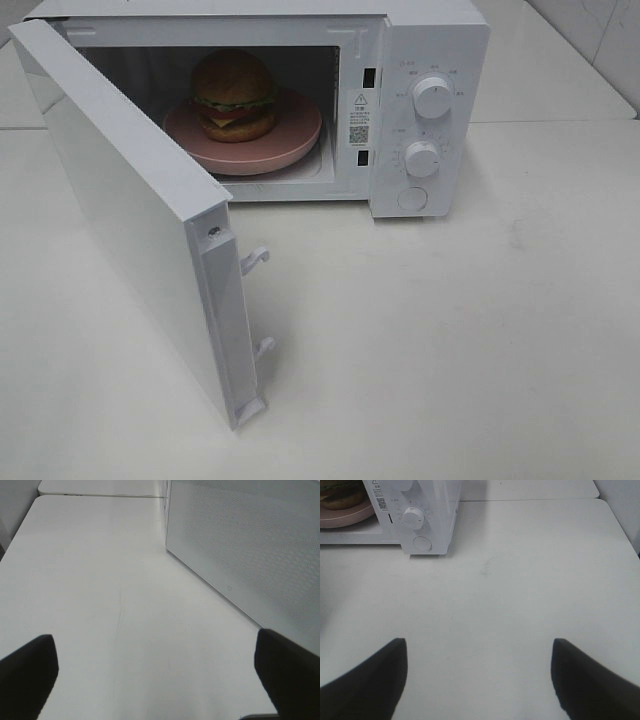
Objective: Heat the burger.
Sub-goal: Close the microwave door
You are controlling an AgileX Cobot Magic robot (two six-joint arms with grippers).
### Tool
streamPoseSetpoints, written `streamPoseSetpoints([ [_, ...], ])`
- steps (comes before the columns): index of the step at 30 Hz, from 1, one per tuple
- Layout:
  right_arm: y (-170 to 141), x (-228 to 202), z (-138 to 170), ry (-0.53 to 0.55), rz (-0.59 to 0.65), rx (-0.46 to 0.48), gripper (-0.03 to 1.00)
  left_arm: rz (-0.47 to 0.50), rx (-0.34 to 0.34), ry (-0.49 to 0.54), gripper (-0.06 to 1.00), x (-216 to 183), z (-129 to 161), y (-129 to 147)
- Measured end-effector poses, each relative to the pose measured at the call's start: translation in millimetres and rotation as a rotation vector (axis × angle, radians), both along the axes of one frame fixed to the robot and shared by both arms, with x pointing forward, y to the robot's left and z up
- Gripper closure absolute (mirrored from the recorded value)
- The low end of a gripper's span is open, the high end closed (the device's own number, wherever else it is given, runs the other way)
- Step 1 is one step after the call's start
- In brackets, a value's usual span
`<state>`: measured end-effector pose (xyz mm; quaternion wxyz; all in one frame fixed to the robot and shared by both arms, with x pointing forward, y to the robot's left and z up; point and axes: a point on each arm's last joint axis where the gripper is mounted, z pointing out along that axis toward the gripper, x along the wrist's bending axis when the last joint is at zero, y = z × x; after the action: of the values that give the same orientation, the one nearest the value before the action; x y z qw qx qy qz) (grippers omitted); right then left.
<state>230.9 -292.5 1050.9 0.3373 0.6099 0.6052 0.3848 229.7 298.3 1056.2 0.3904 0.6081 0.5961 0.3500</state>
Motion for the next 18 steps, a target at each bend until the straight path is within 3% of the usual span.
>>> streamPoseSetpoints([
  [18, 0.1, 0.0, 0.0, 0.0, 0.0, 0.001, 0.21, 0.0, 0.0, 0.0, -0.04, 0.0, 0.0, 0.0],
])
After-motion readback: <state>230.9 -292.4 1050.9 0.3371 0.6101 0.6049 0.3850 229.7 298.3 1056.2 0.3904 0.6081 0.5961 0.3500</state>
